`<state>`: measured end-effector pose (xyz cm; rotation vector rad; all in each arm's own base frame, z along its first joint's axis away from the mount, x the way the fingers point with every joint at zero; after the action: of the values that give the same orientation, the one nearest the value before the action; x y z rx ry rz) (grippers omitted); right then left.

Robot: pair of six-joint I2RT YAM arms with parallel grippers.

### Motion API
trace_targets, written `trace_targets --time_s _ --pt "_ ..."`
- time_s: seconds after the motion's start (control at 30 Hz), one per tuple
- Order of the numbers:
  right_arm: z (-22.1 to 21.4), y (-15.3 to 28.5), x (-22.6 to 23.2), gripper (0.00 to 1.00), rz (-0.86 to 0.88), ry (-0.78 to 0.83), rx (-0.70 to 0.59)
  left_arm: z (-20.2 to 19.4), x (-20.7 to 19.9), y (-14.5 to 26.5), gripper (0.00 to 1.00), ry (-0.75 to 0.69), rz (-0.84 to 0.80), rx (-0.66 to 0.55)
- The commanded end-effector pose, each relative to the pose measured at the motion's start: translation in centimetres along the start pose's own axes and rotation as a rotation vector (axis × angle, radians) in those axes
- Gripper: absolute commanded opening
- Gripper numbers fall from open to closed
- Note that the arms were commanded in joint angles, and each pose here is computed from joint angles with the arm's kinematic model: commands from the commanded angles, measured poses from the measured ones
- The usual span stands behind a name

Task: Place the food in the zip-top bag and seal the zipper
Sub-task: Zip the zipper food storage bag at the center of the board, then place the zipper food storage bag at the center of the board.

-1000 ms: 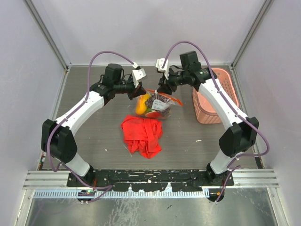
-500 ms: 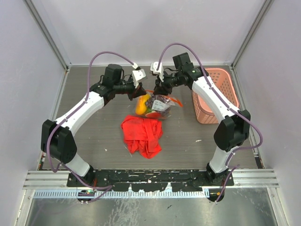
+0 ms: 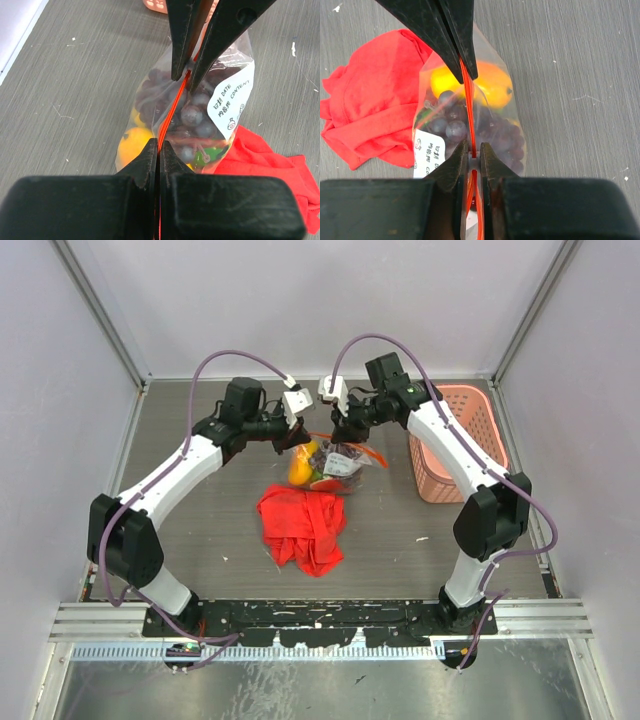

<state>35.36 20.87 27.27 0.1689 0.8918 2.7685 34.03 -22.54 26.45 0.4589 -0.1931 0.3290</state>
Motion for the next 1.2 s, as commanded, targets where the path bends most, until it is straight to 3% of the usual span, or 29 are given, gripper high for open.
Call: trace_targets --time_s 0.0,0.87,1.17 --pt "-0.3 3.7 -0.7 0.01 -0.139 -0.007 0.053 1.6 1.7 2.6 0.0 -0.05 0.108 -0.025" --pt "-4.8 10.8 -3.0 0.01 -0.438 -0.134 0.152 -0.5 4.3 4.6 0.0 0.055 0.218 0.012" --pt "-3.7 11.0 -6.1 0.01 -0.559 -0.133 0.089 0.6 6.4 3.2 0.0 0.041 0.205 -0.034"
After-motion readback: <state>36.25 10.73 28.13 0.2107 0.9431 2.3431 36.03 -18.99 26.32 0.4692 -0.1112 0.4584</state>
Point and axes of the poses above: each gripper's point midway between its finger pads, its own y axis back along the fingers, its own x axis along the line the jaws close on, z = x × y, the point moved 7 cm from there along y, back along the fingers, and after that the axes turned 10 degrees about -y, right-handed, at the moved point
